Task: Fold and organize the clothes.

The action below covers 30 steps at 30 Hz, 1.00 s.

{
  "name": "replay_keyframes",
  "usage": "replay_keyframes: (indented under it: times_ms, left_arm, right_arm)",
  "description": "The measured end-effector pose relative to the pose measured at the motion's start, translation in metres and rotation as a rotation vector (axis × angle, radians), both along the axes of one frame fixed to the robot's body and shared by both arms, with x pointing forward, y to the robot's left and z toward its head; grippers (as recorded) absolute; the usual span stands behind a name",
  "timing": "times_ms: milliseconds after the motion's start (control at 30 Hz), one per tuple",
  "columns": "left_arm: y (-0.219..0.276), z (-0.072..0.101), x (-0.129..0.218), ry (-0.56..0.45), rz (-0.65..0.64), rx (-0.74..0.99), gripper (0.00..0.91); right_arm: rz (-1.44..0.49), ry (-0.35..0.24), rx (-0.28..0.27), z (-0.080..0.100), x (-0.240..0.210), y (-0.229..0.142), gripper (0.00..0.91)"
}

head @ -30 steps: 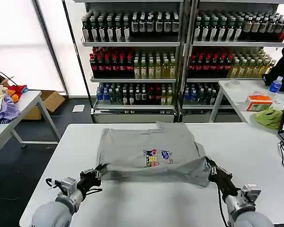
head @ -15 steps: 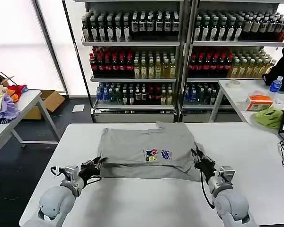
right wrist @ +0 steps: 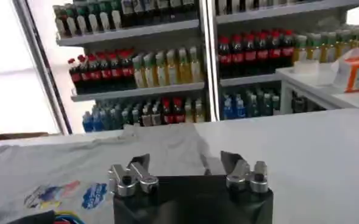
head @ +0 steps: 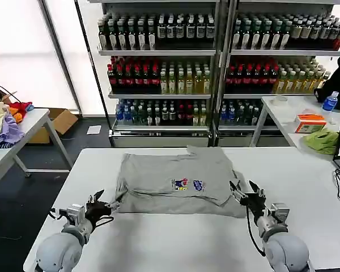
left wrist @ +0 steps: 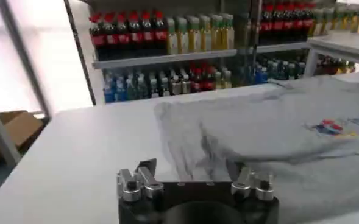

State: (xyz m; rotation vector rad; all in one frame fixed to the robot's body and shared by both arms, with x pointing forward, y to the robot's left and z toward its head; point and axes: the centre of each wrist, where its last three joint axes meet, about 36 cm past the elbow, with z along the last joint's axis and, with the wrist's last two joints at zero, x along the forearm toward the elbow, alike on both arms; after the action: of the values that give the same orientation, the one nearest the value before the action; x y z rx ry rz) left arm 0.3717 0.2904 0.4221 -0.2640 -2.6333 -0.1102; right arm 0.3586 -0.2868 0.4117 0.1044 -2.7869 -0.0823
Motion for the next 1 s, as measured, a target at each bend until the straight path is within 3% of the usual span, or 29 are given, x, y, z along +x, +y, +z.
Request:
replay_keyframes:
  times_ms: [67,133,167,200,300,367,400,433,533,1000]
  left_arm:
    - [-0.003,-0.003,-0.005,0.010,0.002,-0.003,0.907]
    - [-0.006,-0.006,-0.008,0.020,0.002,-0.011,0.907]
    - [-0.008,-0.008,-0.010,0.025,0.002,-0.016,0.907]
    - [-0.009,-0.009,-0.010,0.029,0.003,-0.019,0.887]
    - [-0.011,-0.015,-0.010,0.043,0.002,-0.027,0.423]
    - [-0.012,-0.019,-0.009,0.053,0.003,-0.034,0.302]
    - [-0.011,-0.020,-0.009,0.054,0.005,-0.037,0.141]
    - [-0.011,-0.022,-0.008,0.058,0.010,-0.040,0.101]
    - [-0.011,-0.028,-0.008,0.068,0.015,-0.051,0.020]
    - [-0.010,-0.041,-0.006,0.062,0.020,-0.098,0.010]
  right_arm:
    - [-0.008,0.015,-0.008,-0.003,-0.004,0.002,0.907]
    - [-0.013,0.031,-0.012,-0.007,-0.008,0.005,0.343]
    - [-0.017,0.037,-0.015,-0.008,-0.009,0.005,0.000]
    - [-0.020,0.045,-0.016,-0.010,-0.009,0.006,0.000]
    - [-0.025,0.068,-0.016,-0.016,-0.012,0.009,0.000]
    - [-0.025,0.083,-0.015,-0.020,-0.013,0.012,0.000]
    - [-0.027,0.090,-0.016,-0.022,-0.014,0.013,0.000]
    - [-0.027,0.096,-0.015,-0.024,-0.015,0.014,0.000]
    - [-0.030,0.111,-0.016,-0.029,-0.017,0.016,0.000]
    - [-0.008,0.114,-0.017,-0.036,-0.024,0.014,0.000]
